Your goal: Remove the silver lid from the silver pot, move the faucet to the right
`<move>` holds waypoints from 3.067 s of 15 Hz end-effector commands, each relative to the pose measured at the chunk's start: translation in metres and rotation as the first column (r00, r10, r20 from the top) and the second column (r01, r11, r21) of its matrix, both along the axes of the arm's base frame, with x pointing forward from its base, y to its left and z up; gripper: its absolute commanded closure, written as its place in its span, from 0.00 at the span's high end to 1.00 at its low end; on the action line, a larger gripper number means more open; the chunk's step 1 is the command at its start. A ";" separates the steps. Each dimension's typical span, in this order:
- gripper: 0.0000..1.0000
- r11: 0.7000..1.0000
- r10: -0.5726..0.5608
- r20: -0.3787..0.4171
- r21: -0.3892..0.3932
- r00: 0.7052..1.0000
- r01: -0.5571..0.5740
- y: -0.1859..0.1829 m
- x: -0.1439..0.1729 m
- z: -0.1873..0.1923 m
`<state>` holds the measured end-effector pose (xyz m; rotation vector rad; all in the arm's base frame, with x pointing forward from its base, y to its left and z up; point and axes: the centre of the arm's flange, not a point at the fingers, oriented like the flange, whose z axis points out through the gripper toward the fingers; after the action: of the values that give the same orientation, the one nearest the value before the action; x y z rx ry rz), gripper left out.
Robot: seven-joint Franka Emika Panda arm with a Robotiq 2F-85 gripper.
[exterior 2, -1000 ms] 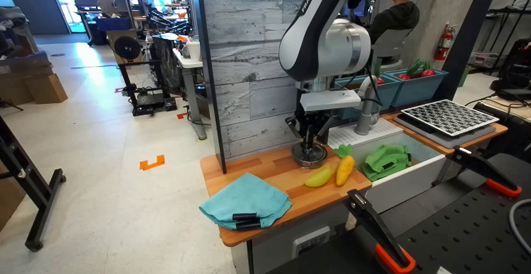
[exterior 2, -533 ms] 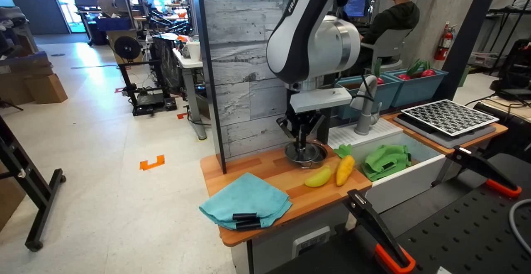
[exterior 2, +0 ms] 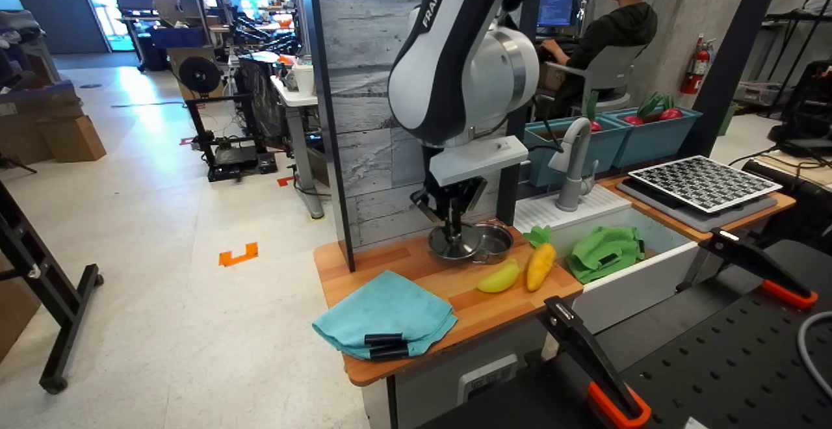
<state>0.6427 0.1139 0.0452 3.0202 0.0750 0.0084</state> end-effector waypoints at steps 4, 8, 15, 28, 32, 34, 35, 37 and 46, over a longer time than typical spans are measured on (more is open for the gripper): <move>0.05 0.995 0.098 0.012 -0.019 0.995 -0.097 0.039 -0.005 0.000; 0.05 0.993 0.117 0.014 0.028 0.993 -0.118 0.048 -0.005 -0.006; 0.05 0.995 0.088 0.001 0.046 0.996 -0.088 0.040 0.011 -0.019; 0.52 0.997 0.081 -0.027 0.014 0.996 -0.081 0.035 0.012 -0.051; 0.81 0.997 0.081 -0.031 0.017 0.996 -0.081 0.034 0.010 -0.048; 0.96 0.995 0.102 -0.051 0.004 0.994 -0.102 0.032 0.003 -0.043; 0.99 0.994 0.109 -0.054 -0.002 0.993 -0.109 0.031 -0.001 -0.041; 1.00 0.992 0.123 -0.074 -0.015 0.990 -0.124 0.028 -0.007 -0.035; 1.00 0.979 0.201 -0.102 -0.005 0.974 -0.203 -0.005 -0.038 0.008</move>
<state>0.6276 0.1256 0.0230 2.9935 0.3405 -0.1128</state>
